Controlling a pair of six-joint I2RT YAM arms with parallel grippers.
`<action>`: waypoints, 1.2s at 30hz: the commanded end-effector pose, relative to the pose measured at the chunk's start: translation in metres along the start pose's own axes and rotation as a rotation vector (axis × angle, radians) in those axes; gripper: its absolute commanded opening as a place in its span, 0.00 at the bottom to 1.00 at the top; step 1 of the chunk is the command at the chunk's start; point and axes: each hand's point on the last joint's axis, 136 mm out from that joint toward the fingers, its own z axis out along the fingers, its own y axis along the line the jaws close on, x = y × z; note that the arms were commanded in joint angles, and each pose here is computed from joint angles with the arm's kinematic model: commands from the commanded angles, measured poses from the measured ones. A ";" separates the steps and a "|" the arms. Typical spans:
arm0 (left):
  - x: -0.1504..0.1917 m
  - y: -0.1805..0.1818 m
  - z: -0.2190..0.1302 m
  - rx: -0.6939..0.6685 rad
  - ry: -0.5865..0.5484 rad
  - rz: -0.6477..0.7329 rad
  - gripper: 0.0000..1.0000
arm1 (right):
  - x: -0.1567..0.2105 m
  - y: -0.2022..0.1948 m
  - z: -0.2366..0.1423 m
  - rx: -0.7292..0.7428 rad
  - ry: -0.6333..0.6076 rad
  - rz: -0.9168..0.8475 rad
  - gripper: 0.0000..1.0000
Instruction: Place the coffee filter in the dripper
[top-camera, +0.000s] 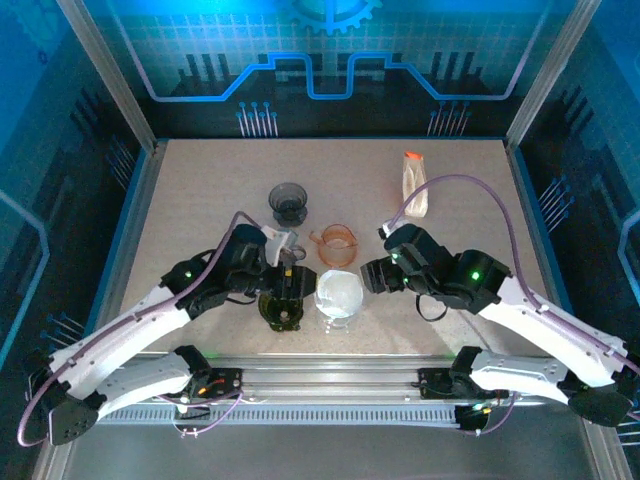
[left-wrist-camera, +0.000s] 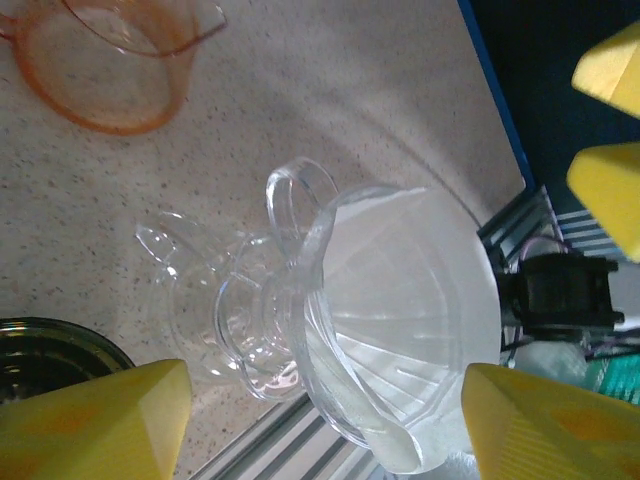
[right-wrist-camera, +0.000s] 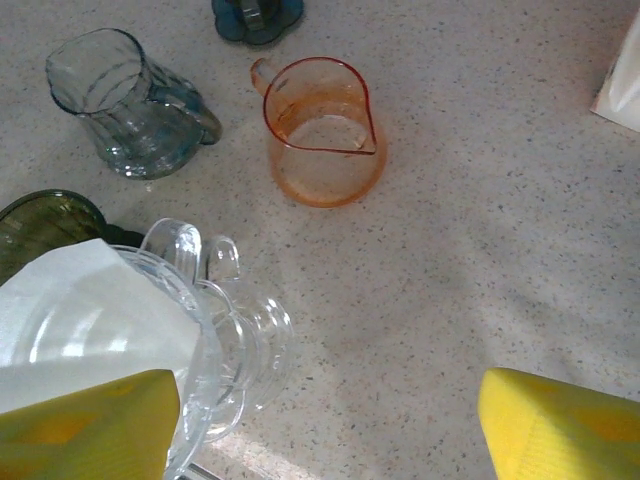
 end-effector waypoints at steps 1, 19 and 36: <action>-0.012 0.014 -0.015 -0.088 -0.084 -0.024 0.65 | 0.000 -0.015 -0.002 0.060 -0.028 0.049 0.79; 0.019 0.123 -0.008 -0.341 -0.024 -0.302 0.67 | 0.067 -0.057 0.033 0.089 0.164 0.241 0.77; 0.036 0.139 0.004 -0.397 0.046 -0.375 0.72 | 0.149 -0.033 0.081 -0.088 0.419 0.270 0.73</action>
